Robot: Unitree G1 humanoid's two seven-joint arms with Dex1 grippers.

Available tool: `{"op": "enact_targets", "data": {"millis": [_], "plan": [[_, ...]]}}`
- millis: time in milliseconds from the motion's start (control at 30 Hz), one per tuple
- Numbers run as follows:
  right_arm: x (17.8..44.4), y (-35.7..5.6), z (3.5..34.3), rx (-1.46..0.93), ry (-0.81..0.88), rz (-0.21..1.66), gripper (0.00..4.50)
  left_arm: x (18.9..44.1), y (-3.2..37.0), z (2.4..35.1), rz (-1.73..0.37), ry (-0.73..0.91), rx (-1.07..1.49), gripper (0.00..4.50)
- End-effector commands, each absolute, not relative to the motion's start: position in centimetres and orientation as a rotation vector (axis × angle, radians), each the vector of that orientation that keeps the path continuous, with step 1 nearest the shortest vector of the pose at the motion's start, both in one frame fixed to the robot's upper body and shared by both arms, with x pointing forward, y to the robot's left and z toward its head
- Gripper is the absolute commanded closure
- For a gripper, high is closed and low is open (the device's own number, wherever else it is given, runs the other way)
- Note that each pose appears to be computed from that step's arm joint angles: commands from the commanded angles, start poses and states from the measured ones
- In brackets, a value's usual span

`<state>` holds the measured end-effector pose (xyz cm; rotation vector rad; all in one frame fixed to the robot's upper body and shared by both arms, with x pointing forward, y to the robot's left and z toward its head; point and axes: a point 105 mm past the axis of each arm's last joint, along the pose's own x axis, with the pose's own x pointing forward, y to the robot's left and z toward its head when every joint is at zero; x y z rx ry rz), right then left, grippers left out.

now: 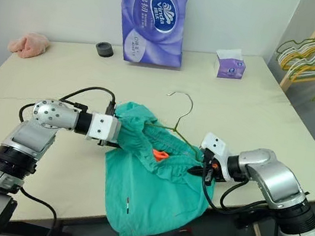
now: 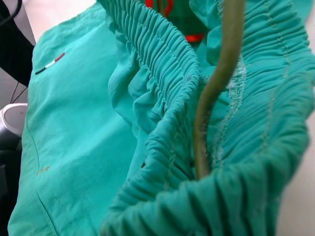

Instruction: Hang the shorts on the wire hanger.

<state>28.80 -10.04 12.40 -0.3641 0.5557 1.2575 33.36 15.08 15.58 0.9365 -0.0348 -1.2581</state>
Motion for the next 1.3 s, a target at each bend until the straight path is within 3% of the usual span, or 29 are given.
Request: {"op": "enact_targets", "data": {"millis": [33, 67, 267, 400, 700, 833, 1200, 1300], "plan": [[28.6, -10.3, 13.9, -0.362, 0.494, 1.254, 4.50, 34.1, 17.0, 17.5, -1.165, -0.032, 0.798, 0.39], [28.5, -10.5, 14.0, -0.362, 0.496, 1.250, 4.50, 34.3, 17.7, 17.7, -1.153, -0.007, 0.763, 0.09], [28.0, -11.3, 14.4, -0.375, 0.506, 1.253, 4.50, 35.5, 19.1, 18.4, -1.106, 0.022, 0.775, 0.09], [27.6, -11.5, 14.9, -0.381, 0.507, 1.263, 4.50, 35.6, 18.8, 17.2, -1.154, 0.044, 0.905, 0.09], [26.7, -11.5, 15.4, -0.375, 0.512, 1.277, 4.50, 37.5, 16.3, 17.1, -1.125, -0.095, 0.992, 0.09], [26.4, -11.7, 15.5, -0.359, 0.517, 1.266, 4.50, 38.6, 16.1, 17.6, -1.057, -0.151, 0.983, 0.96], [25.7, -14.2, 15.4, -0.272, 0.574, 1.161, 4.50, 39.0, 18.7, 15.5, -0.966, -0.066, 1.048, 4.45], [25.5, -15.0, 14.9, -0.257, 0.603, 1.135, 4.50, 39.2, 19.1, 15.6, -0.932, -0.071, 1.057, 4.48]]}}
